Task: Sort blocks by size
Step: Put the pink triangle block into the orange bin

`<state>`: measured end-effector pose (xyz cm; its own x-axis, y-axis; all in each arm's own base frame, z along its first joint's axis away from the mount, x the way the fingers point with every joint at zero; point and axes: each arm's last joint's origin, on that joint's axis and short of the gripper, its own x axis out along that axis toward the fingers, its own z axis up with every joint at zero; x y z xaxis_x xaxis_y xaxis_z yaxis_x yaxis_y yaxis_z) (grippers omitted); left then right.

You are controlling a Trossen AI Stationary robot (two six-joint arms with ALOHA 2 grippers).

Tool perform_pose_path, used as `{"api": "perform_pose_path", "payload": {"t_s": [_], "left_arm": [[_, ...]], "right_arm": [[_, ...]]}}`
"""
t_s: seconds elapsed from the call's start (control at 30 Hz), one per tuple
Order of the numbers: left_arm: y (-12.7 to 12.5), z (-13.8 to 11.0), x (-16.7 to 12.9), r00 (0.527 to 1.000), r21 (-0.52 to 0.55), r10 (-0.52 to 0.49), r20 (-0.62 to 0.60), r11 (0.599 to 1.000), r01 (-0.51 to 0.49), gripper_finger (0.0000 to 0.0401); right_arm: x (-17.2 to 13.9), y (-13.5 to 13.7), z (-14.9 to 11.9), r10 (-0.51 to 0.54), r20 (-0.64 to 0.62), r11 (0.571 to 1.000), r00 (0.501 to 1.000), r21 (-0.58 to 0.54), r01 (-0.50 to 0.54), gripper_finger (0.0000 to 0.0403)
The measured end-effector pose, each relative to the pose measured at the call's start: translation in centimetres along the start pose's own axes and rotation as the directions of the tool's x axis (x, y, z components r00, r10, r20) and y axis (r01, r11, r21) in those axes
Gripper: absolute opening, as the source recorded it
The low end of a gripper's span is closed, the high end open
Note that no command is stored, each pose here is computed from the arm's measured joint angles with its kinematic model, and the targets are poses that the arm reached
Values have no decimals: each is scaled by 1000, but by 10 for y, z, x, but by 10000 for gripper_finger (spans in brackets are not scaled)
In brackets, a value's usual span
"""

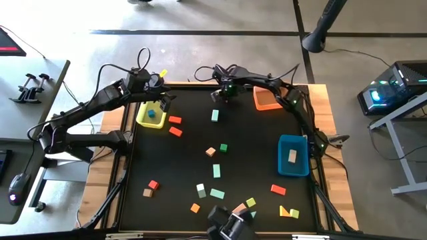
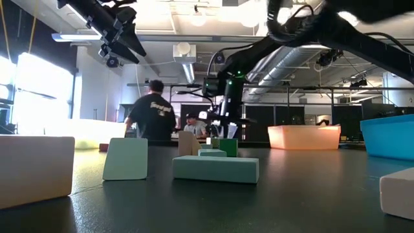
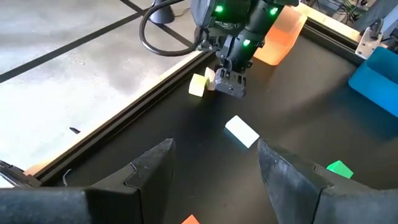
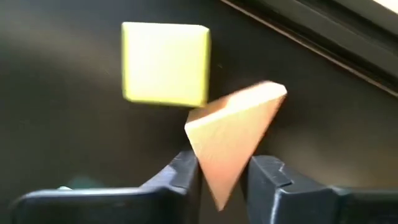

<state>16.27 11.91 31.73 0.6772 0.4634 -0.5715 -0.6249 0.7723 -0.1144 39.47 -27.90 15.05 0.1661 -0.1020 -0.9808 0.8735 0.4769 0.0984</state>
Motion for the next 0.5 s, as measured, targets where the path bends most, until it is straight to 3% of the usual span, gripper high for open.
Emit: {"api": "perform_pose_path", "payload": {"t_s": [0.3, 0.5], "left_arm": [[0, 0, 0, 1000, 0, 0, -1, 1000, 0, 213], [0, 0, 0, 1000, 1, 0, 0, 1000, 0, 213]], "right_arm": [[-11, -9, -15, -78, -145, 982, 986, -183, 51, 48], [-68, -3, -33, -72, -171, 946, 983, -323, 13, 46]]}}
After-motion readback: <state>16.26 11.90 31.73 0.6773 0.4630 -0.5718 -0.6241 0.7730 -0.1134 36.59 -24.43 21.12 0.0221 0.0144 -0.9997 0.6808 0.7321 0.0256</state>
